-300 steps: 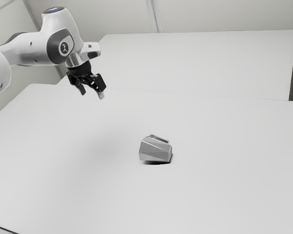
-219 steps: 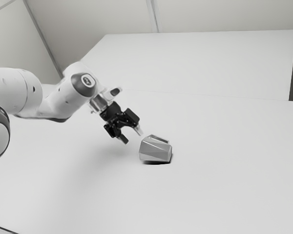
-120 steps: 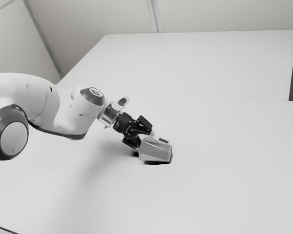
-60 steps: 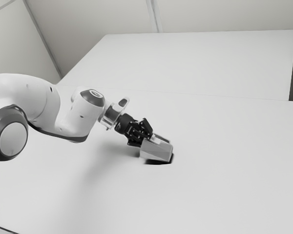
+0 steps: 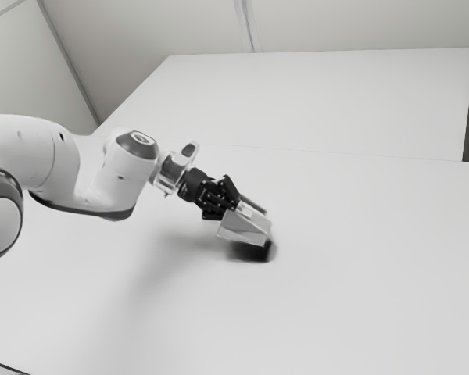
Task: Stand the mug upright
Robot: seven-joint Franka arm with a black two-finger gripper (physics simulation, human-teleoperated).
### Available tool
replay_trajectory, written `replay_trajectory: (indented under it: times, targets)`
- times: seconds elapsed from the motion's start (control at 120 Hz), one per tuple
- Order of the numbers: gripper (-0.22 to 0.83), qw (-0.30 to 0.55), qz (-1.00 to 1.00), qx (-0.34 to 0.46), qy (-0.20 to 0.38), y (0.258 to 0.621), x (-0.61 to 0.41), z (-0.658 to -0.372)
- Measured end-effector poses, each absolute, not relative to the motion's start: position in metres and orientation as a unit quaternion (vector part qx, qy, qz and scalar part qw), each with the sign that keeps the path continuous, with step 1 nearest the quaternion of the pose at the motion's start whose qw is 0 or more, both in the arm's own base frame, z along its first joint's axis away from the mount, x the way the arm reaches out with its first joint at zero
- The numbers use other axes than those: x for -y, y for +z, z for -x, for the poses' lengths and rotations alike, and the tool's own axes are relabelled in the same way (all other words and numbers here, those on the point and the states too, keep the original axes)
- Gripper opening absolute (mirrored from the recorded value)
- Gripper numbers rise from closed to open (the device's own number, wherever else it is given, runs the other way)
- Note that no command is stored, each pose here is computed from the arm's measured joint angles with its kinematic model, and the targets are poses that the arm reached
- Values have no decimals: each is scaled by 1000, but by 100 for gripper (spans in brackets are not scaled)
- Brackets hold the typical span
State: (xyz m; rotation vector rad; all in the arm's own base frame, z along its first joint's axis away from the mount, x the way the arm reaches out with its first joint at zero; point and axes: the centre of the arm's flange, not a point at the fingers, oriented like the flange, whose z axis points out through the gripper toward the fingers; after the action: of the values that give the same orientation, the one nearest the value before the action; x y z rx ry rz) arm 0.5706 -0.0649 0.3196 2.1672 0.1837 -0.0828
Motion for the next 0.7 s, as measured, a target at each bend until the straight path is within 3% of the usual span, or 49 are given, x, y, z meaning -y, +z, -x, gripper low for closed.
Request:
replay_trajectory:
  times: [0.317,0.7]
  targets:
    - [-16,330,-943,-44,2,373,52,-570]
    - [-17,170,-982,-86,-12,381,45,-559]
